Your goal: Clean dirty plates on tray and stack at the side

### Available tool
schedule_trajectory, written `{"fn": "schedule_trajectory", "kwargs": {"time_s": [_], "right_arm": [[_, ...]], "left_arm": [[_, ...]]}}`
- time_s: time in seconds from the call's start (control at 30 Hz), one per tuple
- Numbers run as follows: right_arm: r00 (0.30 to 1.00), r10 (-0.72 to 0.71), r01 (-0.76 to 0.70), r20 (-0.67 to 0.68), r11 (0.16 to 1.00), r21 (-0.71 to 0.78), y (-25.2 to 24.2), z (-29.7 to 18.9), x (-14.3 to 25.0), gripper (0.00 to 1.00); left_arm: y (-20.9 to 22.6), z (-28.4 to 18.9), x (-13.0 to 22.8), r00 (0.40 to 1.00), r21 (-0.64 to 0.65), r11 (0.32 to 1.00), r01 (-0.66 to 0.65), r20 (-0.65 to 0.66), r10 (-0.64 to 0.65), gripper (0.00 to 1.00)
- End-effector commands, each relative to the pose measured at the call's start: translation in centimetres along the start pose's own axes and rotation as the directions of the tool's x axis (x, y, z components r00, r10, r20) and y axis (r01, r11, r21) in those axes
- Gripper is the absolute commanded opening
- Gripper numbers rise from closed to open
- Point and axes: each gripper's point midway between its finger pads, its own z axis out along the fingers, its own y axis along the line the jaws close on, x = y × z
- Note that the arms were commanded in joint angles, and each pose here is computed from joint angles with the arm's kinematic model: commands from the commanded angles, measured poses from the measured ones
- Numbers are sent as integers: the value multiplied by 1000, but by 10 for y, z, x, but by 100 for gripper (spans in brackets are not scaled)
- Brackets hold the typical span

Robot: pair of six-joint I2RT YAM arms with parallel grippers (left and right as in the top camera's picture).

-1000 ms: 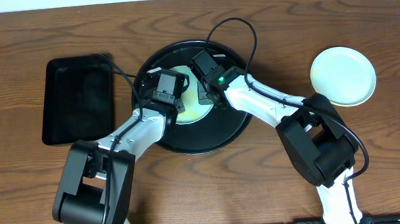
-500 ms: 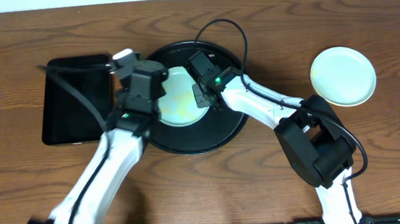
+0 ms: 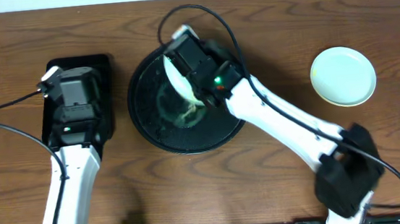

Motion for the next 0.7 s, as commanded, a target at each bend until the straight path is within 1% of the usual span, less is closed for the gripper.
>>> {"fn": "schedule_trajectory", "kwargs": {"time_s": [0.0,0.13,0.3,0.43,0.57,0.6,0.67], "right_arm": [[963,-269,265,-25,923,279,-51,-41,-25,1],[917,-399,380,-33,842,382,-56,-67,-49,1],[836,-548,510,-33,754,413,-43,-86,-71,1],[808,-588,540,-33,717,441,-40,-97,-81,1],[813,-581,534,-36,719,445,-40,-98,-81,1],[830,-556,509,-27,738,443,-41,-96,-79,1],[898,-440,393,15,817,423,-44,-87,-70,1]], "left_arm": [[4,2,-1,998,30,998,60,-30,-59,7],[6,3,0,997,30,997,68,-40,-66,7],[6,3,0,997,30,997,68,-40,-66,7],[6,3,0,997,30,997,68,-40,-66,7],[6,3,0,997,30,997,68,-40,-66,7],[6,3,0,997,30,997,68,-40,-66,7],[6,3,0,997,30,997,67,-40,-66,7]]}}
